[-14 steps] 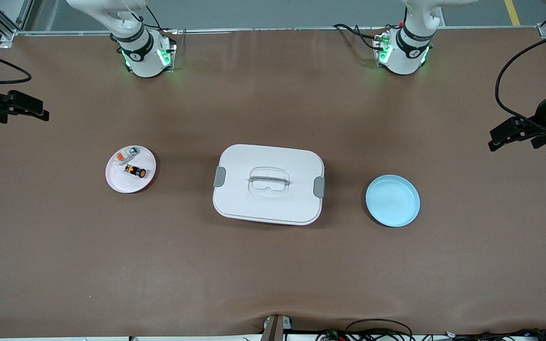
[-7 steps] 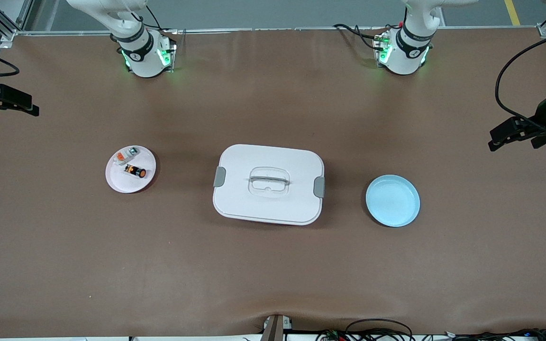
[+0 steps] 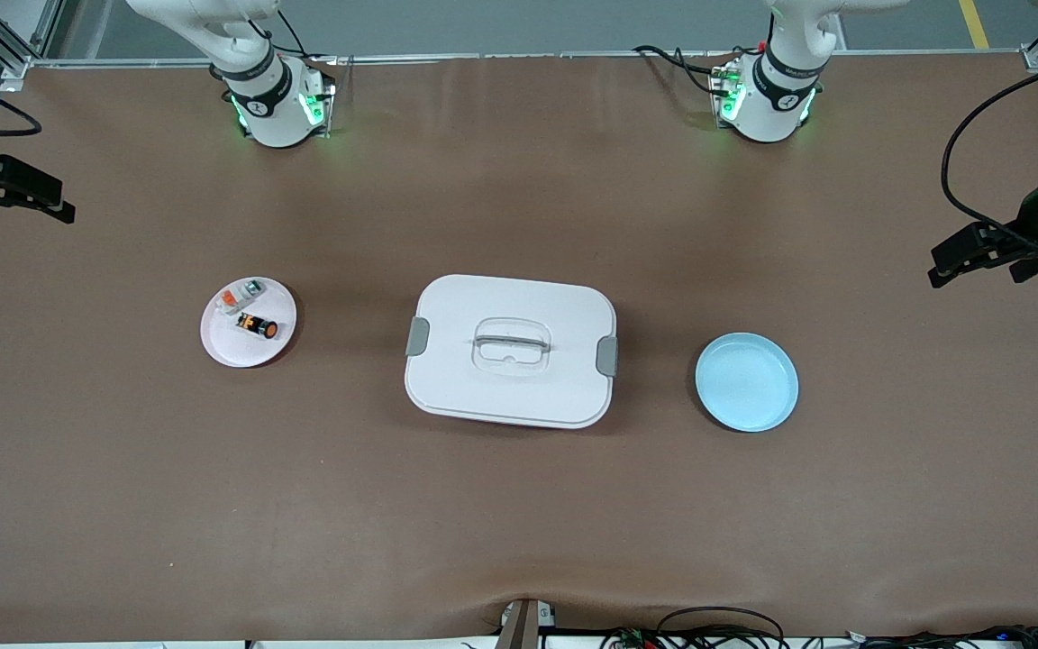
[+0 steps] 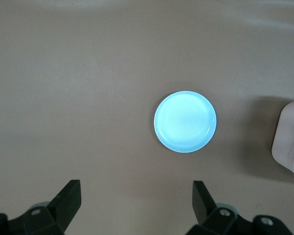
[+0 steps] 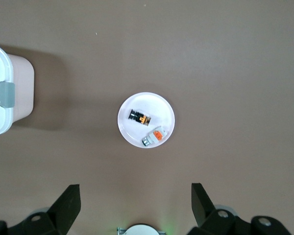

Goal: Transfer orange switch to right arm and place

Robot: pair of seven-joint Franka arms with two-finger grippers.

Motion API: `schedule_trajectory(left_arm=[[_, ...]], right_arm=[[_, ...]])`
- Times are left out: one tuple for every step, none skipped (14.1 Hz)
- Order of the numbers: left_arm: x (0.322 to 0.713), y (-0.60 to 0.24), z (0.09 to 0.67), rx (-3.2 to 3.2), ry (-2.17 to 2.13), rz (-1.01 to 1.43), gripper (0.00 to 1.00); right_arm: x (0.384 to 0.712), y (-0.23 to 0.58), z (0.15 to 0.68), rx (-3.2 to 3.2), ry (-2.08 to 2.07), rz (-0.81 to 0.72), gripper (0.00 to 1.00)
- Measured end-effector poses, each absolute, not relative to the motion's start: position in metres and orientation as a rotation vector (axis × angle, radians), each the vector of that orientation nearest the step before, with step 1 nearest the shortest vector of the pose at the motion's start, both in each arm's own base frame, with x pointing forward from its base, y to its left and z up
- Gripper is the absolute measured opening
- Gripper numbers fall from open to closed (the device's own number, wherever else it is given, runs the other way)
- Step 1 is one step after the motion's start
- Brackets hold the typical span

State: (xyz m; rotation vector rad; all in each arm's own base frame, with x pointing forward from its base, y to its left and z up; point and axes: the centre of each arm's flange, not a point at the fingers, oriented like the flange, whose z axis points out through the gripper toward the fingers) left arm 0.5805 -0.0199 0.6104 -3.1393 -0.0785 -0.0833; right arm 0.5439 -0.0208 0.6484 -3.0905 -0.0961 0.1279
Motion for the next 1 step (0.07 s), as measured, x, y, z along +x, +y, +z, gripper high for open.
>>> schedule_trajectory(left_arm=[[0.5805, -0.0199, 0.6104, -3.139, -0.079, -0.083, 1.00]], right_arm=[[0.5453, -0.0170, 0.6475, -3.091, -0.107, 0.116, 1.00]])
